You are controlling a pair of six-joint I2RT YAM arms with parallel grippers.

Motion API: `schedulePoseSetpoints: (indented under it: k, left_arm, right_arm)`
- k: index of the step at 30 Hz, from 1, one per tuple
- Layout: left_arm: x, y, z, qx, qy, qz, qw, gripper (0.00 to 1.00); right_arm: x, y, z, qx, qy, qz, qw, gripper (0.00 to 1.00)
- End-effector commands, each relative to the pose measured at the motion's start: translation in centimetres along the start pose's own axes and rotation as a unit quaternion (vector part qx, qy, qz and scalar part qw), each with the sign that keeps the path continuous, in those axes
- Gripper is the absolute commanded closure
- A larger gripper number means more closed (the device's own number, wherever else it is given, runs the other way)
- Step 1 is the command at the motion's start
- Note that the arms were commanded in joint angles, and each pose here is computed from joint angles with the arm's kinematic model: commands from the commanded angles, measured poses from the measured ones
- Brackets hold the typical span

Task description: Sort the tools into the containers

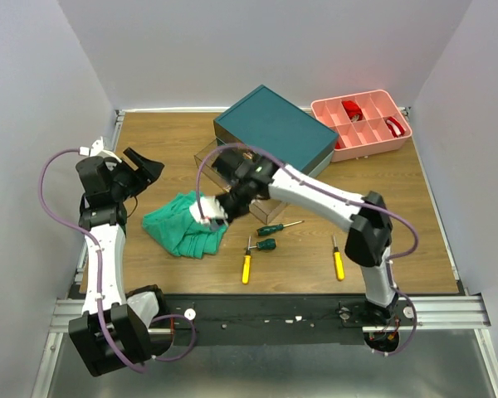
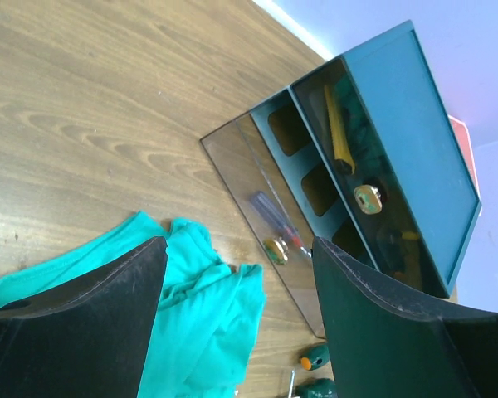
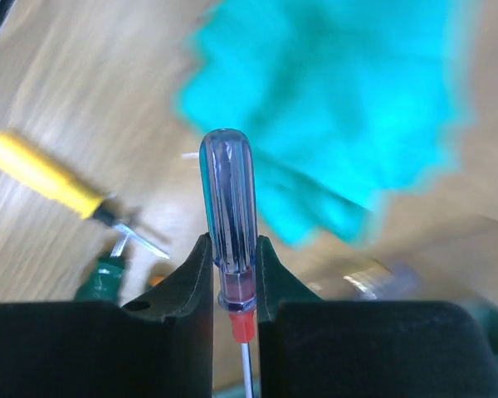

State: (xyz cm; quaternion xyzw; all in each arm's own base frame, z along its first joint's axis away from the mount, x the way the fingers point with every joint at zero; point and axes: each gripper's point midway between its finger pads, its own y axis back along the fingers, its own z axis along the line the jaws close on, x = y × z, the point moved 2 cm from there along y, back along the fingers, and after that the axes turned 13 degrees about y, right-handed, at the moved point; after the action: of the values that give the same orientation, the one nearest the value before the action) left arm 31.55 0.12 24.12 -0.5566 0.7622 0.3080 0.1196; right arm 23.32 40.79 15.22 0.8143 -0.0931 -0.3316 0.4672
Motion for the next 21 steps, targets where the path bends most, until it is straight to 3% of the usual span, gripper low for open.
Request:
schedulePoseSetpoints:
  k: [1, 2, 6, 13, 14, 15, 18, 21]
  left_arm:
    - [-1.6, -0.1, -1.5, 0.016, -0.014, -0.010, 1.000, 0.20]
    - [-1.6, -0.3, -1.3, 0.011, -0.014, -0.008, 1.000, 0.20]
    - [-1.7, -0.5, -1.0, 0.003, -0.016, -0.005, 1.000, 0.20]
    - [-1.7, -1.0, -0.4, -0.013, -0.016, 0.007, 1.000, 0.20]
    - [-1.8, -1.1, -0.4, -0.014, -0.017, 0.008, 1.000, 0.20]
    - [-1.8, -1.1, -0.4, -0.014, -0.017, 0.008, 1.000, 0.20]
    - [-2.0, -1.2, -0.6, -0.012, -0.018, 0.007, 1.000, 0.20]
    - [-2.1, -1.1, -0.8, -0.007, -0.019, 0.003, 1.000, 0.20]
  right_arm:
    - [0.7, 7.1, -6.8, 0.161, -0.171, -0.022, 0.972, 0.99]
    - [1.5, 7.4, -7.5, 0.180, -0.229, -0.017, 0.956, 0.99]
    - [6.2, 8.3, -10.1, 0.230, -0.324, 0.010, 0.918, 0.99]
    - [11.9, 3.8, -9.6, 0.227, -0.371, 0.074, 0.897, 0.98]
    - [12.8, 3.0, -9.3, 0.225, -0.378, 0.090, 0.894, 0.93]
    - [13.0, 3.0, -9.4, 0.228, -0.380, 0.094, 0.891, 0.73]
    - [12.1, 4.6, -9.7, 0.242, -0.377, 0.087, 0.890, 0.45]
    - [9.8, 6.9, -9.1, 0.244, -0.363, 0.060, 0.897, 0.40]
